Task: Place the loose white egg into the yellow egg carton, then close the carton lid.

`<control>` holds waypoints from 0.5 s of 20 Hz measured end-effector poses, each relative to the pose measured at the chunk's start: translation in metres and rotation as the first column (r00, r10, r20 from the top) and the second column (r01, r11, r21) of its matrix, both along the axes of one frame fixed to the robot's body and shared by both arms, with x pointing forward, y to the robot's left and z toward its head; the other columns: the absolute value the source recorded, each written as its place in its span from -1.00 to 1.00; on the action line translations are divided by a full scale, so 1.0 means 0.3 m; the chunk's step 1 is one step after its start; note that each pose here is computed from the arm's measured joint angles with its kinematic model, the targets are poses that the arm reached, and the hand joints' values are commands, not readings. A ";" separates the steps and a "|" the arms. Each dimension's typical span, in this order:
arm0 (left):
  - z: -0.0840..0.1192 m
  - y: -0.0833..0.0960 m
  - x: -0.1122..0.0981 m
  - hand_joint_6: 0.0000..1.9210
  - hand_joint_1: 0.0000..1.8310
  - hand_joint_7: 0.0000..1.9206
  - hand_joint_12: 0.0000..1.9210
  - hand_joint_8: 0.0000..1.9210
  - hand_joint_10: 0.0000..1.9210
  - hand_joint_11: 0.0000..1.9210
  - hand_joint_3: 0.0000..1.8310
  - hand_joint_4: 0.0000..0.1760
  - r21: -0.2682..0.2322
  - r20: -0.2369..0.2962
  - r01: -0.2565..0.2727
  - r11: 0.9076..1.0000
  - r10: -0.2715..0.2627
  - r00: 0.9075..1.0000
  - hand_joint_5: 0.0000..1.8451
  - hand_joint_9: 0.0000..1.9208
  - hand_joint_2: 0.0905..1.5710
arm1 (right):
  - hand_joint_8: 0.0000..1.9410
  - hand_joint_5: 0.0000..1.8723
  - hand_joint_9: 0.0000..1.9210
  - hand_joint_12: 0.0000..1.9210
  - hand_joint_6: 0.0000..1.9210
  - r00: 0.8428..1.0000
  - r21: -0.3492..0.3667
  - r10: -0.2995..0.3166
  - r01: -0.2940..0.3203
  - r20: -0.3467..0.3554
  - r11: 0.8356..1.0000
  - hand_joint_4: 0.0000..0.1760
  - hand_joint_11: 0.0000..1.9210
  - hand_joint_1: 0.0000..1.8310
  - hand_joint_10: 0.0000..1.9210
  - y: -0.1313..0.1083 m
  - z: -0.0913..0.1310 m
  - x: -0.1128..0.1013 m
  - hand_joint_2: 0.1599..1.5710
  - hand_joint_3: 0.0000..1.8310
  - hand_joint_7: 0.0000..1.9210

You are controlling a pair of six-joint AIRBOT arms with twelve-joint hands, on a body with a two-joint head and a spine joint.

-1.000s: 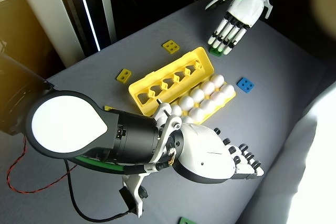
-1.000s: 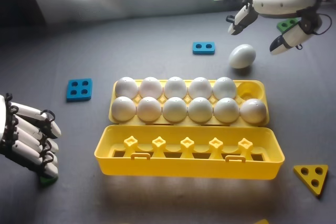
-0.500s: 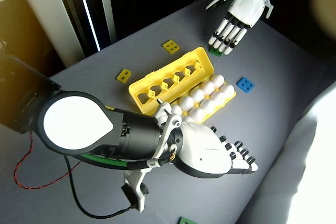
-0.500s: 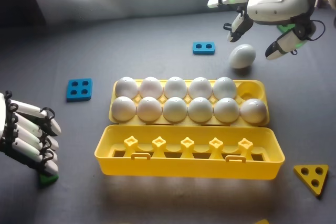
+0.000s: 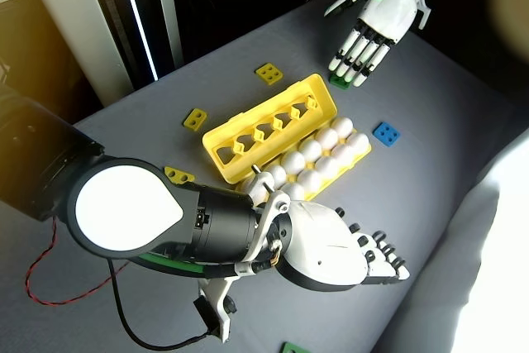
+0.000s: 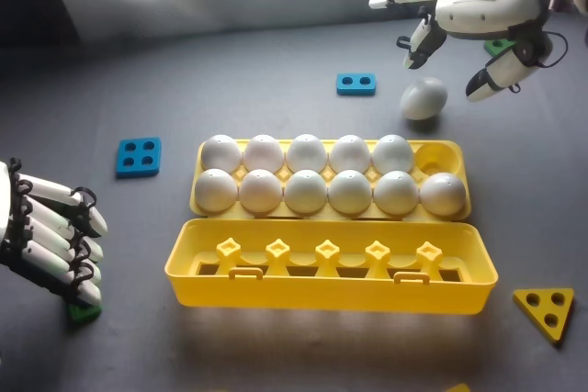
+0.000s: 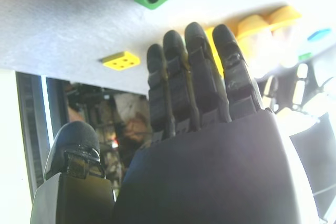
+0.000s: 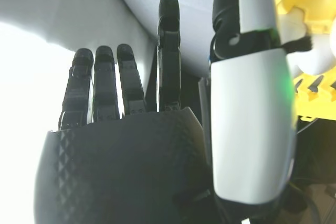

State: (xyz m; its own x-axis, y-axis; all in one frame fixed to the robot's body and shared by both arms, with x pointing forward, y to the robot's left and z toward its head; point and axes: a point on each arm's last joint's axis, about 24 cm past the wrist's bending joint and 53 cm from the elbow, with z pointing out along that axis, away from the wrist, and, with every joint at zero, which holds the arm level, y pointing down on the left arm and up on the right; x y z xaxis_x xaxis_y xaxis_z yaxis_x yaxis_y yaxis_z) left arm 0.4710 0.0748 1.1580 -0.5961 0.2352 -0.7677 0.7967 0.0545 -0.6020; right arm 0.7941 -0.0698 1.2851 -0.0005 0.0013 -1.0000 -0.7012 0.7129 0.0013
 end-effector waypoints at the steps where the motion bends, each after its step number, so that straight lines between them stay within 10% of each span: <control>1: 0.001 0.000 0.001 -0.99 -1.00 -0.49 -0.42 -0.99 -0.99 -1.00 -1.00 -1.00 0.000 0.002 0.000 1.000 0.000 1.000 -0.48 -0.58 0.46 | -0.99 -0.16 -1.00 -1.00 -0.97 1.000 0.008 -0.001 0.001 -0.003 1.000 1.00 -1.00 0.01 -1.00 0.001 0.002 0.003 0.11 -1.00 -0.97; 10: 0.004 -0.001 0.002 -1.00 -1.00 -0.49 -0.38 -1.00 -1.00 -1.00 -1.00 -1.00 -0.002 0.002 0.000 1.000 0.000 1.000 -0.46 -0.57 0.45 | -0.99 -0.14 -1.00 -1.00 -1.00 1.000 0.037 0.004 -0.003 -0.015 0.999 1.00 -1.00 0.02 -1.00 0.048 -0.013 0.013 0.05 -1.00 -0.90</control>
State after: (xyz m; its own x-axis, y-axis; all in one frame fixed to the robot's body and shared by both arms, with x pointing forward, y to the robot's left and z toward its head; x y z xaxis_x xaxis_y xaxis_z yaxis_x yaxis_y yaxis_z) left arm 0.4715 0.0744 1.1592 -0.5943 0.2332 -0.7697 0.7981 0.0533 -0.6001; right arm 0.7979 -0.0554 1.2811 -0.0160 0.0379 -0.9992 -0.7034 0.7098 0.0382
